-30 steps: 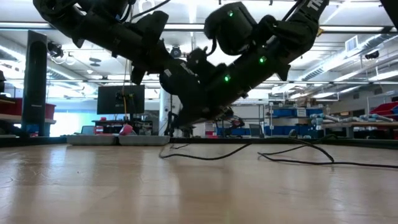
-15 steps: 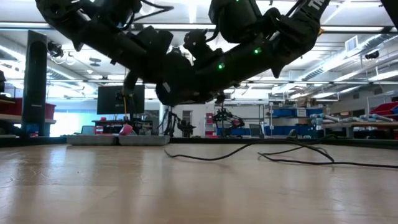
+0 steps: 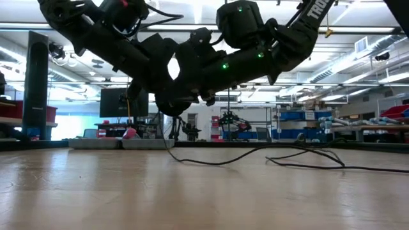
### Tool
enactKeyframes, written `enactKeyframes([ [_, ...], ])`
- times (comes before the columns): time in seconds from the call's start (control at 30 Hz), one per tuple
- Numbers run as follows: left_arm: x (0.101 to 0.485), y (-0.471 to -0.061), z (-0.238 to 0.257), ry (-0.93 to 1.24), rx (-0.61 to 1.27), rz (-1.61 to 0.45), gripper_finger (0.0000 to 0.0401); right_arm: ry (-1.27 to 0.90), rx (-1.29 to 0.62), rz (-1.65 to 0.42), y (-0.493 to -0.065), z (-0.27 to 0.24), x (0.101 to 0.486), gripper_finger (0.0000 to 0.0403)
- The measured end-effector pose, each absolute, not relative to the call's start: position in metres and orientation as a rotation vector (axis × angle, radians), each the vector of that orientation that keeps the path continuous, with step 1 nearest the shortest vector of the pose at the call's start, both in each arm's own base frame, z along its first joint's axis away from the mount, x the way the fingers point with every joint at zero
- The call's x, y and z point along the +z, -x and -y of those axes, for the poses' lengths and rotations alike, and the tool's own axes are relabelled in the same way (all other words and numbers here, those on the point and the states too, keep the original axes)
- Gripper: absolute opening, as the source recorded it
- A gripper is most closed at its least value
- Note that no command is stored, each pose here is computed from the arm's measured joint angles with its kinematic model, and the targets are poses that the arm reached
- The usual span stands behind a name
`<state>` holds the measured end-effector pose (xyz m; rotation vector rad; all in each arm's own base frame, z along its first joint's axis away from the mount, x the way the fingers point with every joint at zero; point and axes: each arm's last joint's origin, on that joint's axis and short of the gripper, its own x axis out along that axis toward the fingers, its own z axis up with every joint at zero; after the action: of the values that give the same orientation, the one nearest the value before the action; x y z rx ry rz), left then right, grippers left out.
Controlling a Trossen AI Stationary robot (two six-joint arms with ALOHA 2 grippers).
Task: Coil cords
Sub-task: Coil the black wire onto the spool
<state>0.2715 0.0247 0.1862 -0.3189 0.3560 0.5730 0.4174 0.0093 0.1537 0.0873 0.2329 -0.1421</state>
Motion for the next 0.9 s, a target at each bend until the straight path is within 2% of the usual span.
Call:
enactKeyframes([
  [0.27,0.185,-0.271,-0.024,0.298,0.537,-0.387,0.0,-0.115,-0.148,-0.251,-0.414,-0.001,0.163,0.0008],
  [0.67,0.179,-0.267,-0.026,0.246,0.643,-0.427,0.0,-0.171,-0.027,-0.36,-0.41,-0.008,0.161,0.0086],
  [0.9,0.177,-0.265,-0.028,0.228,0.696,-0.444,0.0,-0.171,-0.011,-0.48,-0.388,-0.012,0.194,0.0093],
])
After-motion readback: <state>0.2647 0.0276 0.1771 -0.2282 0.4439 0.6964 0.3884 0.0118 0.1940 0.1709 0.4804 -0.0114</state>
